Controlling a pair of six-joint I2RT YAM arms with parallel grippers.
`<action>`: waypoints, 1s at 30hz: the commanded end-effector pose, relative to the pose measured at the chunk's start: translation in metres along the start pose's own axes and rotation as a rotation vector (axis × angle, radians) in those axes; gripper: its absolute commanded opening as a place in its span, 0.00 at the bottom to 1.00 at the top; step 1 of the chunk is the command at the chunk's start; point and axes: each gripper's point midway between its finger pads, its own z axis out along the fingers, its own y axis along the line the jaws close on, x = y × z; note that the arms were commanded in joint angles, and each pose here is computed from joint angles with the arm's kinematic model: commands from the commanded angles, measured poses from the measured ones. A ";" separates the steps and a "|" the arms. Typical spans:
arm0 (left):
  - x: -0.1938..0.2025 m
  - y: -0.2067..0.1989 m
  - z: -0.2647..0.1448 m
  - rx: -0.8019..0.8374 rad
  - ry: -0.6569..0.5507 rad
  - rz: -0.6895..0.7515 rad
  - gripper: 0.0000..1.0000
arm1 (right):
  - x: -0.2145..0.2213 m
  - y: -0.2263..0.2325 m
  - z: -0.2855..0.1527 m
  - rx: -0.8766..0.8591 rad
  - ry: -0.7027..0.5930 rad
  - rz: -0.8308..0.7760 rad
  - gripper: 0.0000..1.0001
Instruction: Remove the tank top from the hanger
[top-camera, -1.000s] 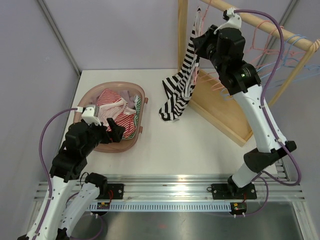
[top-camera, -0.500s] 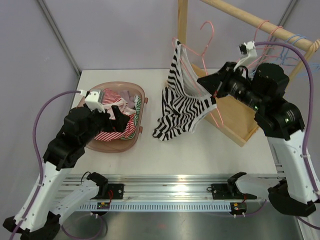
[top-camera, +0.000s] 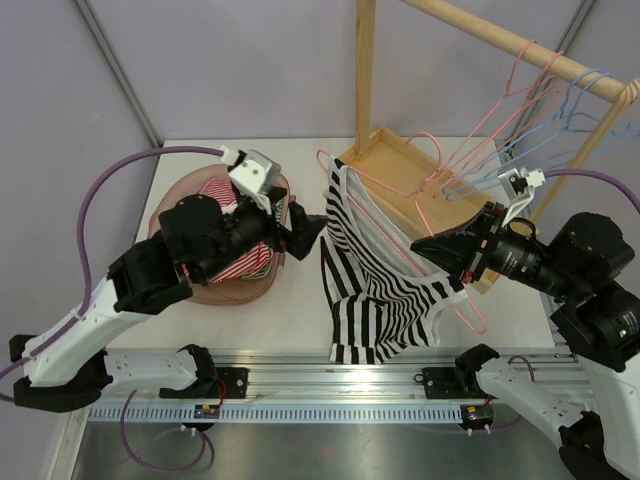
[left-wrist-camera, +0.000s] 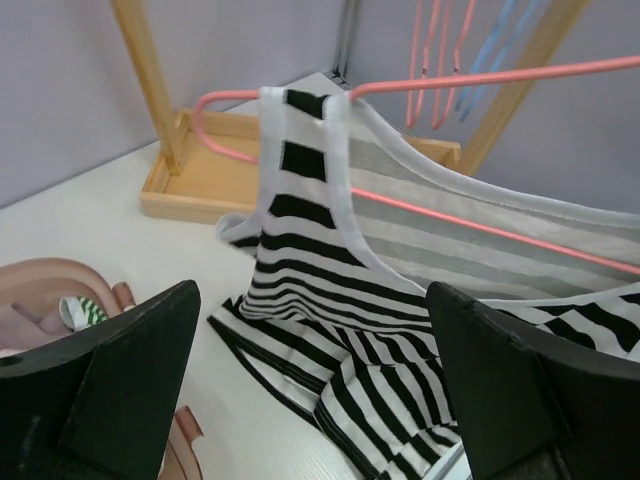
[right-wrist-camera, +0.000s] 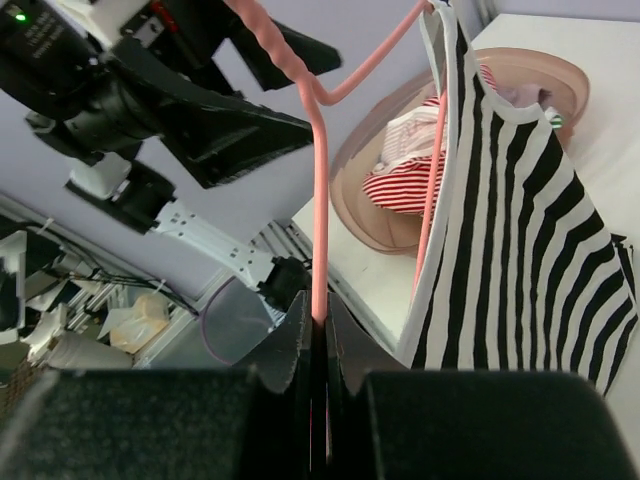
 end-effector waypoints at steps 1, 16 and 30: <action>-0.025 -0.010 0.014 -0.085 -0.103 0.125 0.99 | 0.000 0.025 -0.010 -0.109 -0.007 0.019 0.00; -0.011 0.001 0.039 -0.253 -0.112 0.168 0.46 | 0.012 0.049 -0.040 -0.179 -0.006 -0.001 0.00; -0.024 0.089 0.002 -0.683 -0.164 -0.005 0.00 | 0.051 0.034 -0.049 -0.180 0.090 -0.084 0.00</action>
